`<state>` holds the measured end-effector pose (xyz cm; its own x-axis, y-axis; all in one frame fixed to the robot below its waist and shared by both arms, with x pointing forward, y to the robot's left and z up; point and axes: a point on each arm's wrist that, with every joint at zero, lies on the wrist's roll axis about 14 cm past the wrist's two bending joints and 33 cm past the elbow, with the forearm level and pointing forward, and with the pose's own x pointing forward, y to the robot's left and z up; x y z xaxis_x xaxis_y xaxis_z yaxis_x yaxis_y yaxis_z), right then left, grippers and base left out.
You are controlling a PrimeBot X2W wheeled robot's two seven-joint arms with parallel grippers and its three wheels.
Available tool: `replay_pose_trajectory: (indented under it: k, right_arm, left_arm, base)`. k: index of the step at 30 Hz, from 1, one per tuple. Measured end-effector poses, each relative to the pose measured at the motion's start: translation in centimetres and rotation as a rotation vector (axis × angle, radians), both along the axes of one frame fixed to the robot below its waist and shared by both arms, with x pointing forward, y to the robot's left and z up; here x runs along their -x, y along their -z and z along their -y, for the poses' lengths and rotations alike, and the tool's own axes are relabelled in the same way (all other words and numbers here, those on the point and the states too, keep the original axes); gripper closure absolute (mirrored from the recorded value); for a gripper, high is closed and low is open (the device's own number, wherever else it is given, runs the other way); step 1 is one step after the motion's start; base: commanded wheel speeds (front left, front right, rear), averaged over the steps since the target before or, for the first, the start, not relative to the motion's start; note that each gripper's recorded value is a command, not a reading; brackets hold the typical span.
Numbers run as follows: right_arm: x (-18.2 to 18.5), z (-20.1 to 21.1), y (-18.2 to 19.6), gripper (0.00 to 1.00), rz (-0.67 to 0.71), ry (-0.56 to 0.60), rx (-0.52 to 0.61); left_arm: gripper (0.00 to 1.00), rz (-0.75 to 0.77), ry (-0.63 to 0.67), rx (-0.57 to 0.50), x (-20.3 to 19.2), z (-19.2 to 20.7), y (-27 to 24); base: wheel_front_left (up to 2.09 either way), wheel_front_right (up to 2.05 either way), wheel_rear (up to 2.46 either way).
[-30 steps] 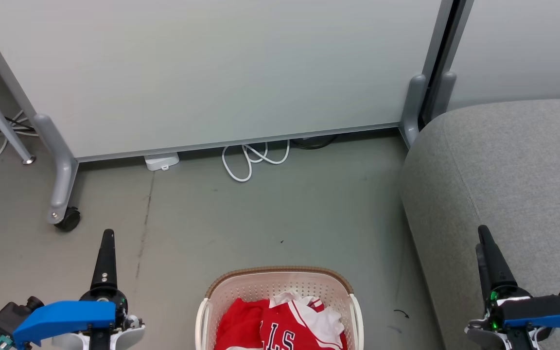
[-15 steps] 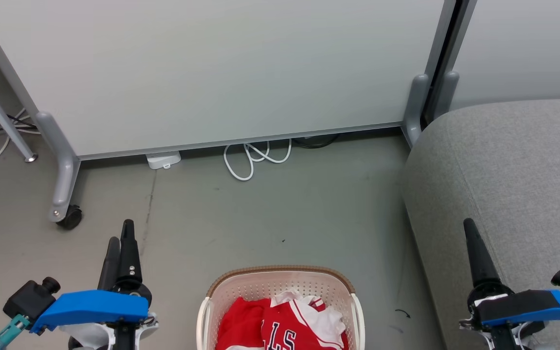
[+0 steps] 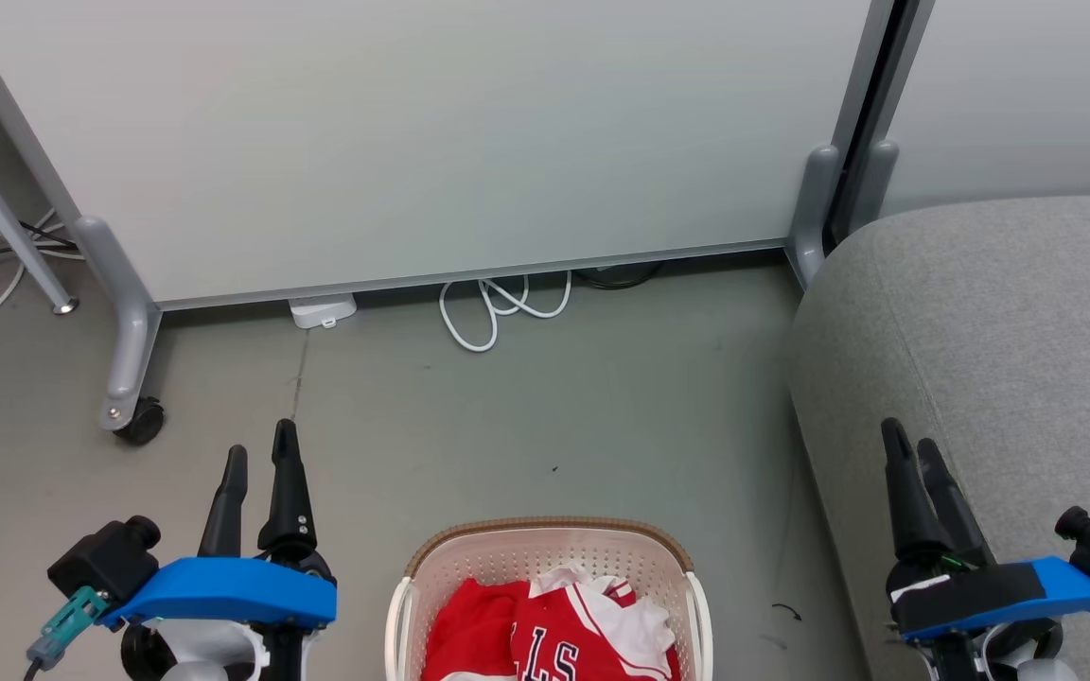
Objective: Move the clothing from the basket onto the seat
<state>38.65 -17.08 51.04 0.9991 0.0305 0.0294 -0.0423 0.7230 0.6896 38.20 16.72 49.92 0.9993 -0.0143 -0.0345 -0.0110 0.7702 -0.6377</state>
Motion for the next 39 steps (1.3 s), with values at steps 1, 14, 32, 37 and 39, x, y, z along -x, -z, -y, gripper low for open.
replay_pose_trajectory:
  k: [1, 14, 32, 37, 39]
  right_arm:
    - [0.0, -0.1, -0.1, 0.00, 0.005, 0.000, 0.015]
    - [-0.1, -0.9, -0.6, 0.00, 0.043, -0.023, 0.198]
    - [-0.3, -1.8, -1.4, 0.00, 0.100, -0.043, 0.380]
    - [-0.3, -2.0, -1.5, 0.00, 0.113, -0.048, 0.428]
    - [-0.3, -2.1, -1.6, 0.00, 0.120, -0.049, 0.444]
  left_arm:
    - [0.00, 0.004, 0.002, -0.016, 0.0, 0.1, -0.1]
    - [0.00, 0.031, 0.036, -0.212, -0.1, 1.1, -0.3]
    - [0.00, 0.080, 0.061, -0.415, -0.2, 2.1, -0.9]
    - [0.00, 0.095, 0.066, -0.460, -0.2, 2.3, -1.1]
    - [0.00, 0.103, 0.069, -0.479, -0.2, 2.5, -1.2]
  base:
    - [0.00, 0.00, 0.00]
    - [0.00, 0.00, 0.00]
    - [0.00, 0.00, 0.00]
    - [0.00, 0.00, 0.00]
    - [0.00, 0.00, 0.00]
